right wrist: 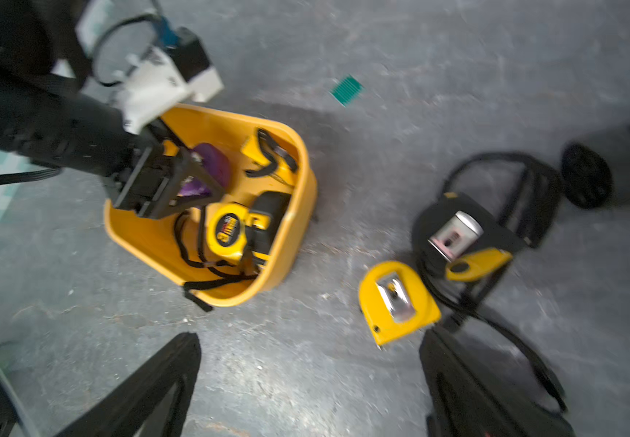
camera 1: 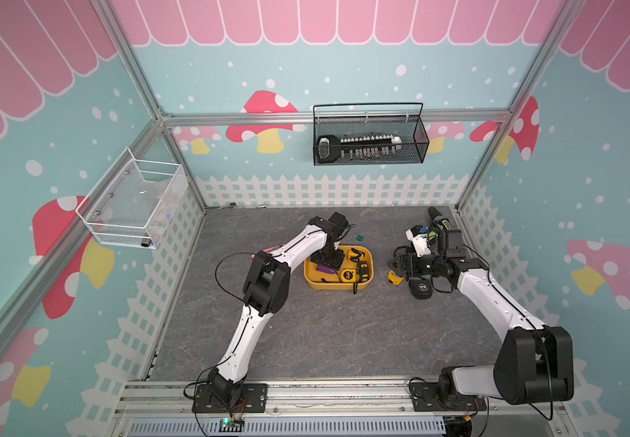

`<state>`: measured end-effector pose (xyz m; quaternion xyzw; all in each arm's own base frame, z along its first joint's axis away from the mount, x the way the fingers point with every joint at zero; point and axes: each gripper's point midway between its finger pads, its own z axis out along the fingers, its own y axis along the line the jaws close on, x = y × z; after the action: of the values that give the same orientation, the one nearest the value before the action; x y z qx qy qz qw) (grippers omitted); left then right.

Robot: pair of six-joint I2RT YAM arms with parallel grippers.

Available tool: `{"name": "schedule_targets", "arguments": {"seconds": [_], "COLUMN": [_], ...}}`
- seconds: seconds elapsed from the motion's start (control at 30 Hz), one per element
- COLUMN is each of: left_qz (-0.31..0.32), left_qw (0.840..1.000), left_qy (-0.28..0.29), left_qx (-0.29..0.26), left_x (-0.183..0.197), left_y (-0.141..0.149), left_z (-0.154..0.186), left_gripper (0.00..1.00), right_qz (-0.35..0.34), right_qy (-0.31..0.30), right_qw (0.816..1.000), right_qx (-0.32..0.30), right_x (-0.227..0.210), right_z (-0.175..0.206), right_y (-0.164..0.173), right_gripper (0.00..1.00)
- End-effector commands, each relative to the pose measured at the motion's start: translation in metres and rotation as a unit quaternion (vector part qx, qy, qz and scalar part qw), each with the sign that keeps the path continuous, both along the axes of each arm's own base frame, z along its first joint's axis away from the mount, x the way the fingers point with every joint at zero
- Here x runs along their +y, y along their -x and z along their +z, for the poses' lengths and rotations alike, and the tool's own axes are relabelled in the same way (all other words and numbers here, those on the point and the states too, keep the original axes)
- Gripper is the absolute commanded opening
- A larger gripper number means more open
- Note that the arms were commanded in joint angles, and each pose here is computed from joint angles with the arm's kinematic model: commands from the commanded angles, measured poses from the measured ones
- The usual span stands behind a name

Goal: Take the tape measure out of the storage box
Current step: Pick up the tape measure from the storage box, then place the tape measure at the center of the board.

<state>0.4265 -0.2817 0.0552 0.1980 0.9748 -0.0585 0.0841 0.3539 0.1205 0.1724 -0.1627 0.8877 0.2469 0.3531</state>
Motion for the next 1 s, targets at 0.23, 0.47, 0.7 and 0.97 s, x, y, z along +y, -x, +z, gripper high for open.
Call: {"name": "schedule_targets", "arguments": {"seconds": [0.23,0.47,0.7,0.97], "left_qz": [0.009,0.022,0.031,0.046], "left_qw": [0.971,0.959,0.954,0.946], "left_qy": [0.235,0.277,0.295,0.317], "left_qx": [0.045,0.054,0.054,0.058], "left_x": [-0.033,-0.040,-0.043,-0.046], "left_y": [0.024,0.029,0.030,0.032], "left_z": [0.112,0.134,0.143,0.147], "left_gripper": [0.45,0.45,0.45,0.46], "right_qz": [0.128,0.117,0.102,0.020], "right_qy": [-0.083,-0.141,-0.169,-0.201], "right_qw": [0.986,0.981,0.978,0.975], "right_qx": [-0.072,-0.071,-0.065,-0.088], "right_x": [0.084,0.115,0.148,0.154], "right_z": [0.020,0.018,0.008,0.005], "right_y": [0.004,-0.008,-0.019,-0.038], "right_gripper": [0.98,0.99,0.97,0.80]}}
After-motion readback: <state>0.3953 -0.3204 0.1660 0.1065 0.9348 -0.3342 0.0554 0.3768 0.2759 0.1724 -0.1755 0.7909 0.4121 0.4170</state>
